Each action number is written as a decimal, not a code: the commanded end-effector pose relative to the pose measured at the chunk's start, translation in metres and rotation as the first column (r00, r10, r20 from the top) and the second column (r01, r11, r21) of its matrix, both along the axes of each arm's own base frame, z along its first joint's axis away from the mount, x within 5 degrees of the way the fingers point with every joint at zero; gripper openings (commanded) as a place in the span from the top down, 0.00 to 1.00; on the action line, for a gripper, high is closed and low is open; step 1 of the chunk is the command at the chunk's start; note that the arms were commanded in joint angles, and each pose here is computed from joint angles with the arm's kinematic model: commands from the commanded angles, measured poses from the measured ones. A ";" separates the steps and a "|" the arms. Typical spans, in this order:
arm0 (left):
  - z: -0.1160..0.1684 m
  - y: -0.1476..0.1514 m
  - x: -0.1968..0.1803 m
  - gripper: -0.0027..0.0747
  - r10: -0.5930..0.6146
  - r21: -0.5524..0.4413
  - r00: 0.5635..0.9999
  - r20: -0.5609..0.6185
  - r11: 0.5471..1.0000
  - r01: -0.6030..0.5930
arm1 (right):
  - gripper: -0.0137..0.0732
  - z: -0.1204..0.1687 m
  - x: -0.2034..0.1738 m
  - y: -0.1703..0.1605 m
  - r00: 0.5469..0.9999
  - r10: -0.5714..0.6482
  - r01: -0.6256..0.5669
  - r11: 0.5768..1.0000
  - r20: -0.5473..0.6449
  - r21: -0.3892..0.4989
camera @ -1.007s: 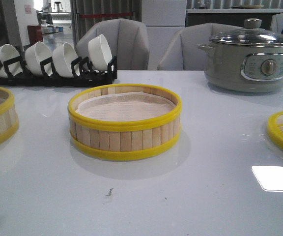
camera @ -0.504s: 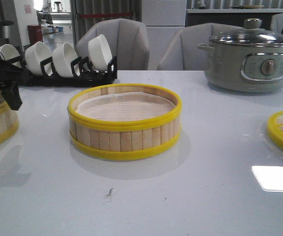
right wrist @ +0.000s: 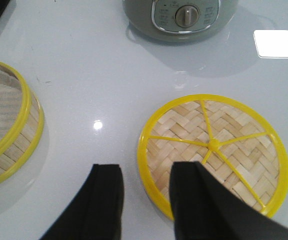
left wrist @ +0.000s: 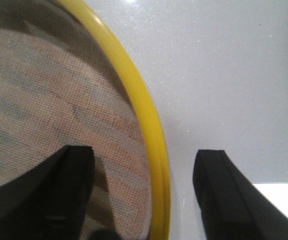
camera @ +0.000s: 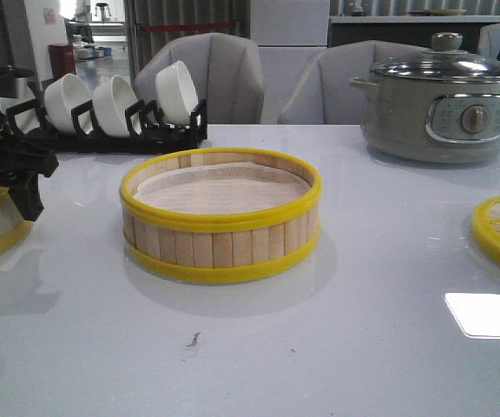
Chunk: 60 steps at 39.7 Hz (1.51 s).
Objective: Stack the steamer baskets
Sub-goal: 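Grip the basket rim with the left gripper and lift it, then lower the basket onto the middle basket and open the left gripper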
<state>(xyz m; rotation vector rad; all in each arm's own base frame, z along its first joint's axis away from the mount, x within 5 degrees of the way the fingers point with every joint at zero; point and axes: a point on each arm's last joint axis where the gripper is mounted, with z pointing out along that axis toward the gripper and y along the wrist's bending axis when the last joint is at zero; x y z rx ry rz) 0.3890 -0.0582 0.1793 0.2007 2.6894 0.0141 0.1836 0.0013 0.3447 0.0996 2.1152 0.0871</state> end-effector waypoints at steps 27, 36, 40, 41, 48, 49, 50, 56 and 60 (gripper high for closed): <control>0.127 -0.070 -0.003 0.86 -0.148 -0.047 0.953 0.263 0.985 0.166 | 0.44 0.022 0.003 0.000 0.989 -0.011 0.006 0.999 0.148 0.033; 0.151 -0.149 -0.032 0.86 -0.329 -0.057 0.888 0.322 0.929 0.365 | 0.44 0.022 0.003 0.000 0.989 -0.011 0.006 0.999 0.148 0.033; 0.149 -0.185 -0.047 0.86 -0.407 -0.058 0.848 0.339 0.891 0.451 | 0.44 0.022 0.003 0.000 0.989 -0.011 0.006 0.999 0.148 0.034; 0.149 -0.192 -0.049 0.86 -0.422 -0.056 0.837 0.349 0.882 0.468 | 0.44 0.022 0.003 0.000 0.989 -0.011 0.006 0.999 0.148 0.035; 0.135 -0.237 -0.067 0.86 -0.505 -0.061 0.778 0.374 0.823 0.564 | 0.44 0.022 0.003 0.000 0.989 -0.011 0.006 0.999 0.148 0.036; 0.132 -0.242 -0.068 0.86 -0.514 -0.061 0.773 0.371 0.818 0.573 | 0.44 0.022 0.003 0.000 0.989 -0.011 0.006 0.999 0.148 0.036; 0.131 -0.246 -0.069 0.86 -0.520 -0.061 0.770 0.371 0.813 0.579 | 0.44 0.022 0.003 0.000 0.989 -0.011 0.006 0.999 0.148 0.036; 0.127 -0.264 -0.070 0.86 -0.540 -0.065 0.754 0.373 0.796 0.602 | 0.44 0.022 0.003 0.000 0.989 -0.011 0.006 0.999 0.146 0.035; 0.127 -0.270 -0.066 0.86 -0.531 -0.084 0.756 0.382 0.795 0.601 | 0.44 0.022 0.003 0.000 0.989 -0.011 0.006 0.999 0.146 0.036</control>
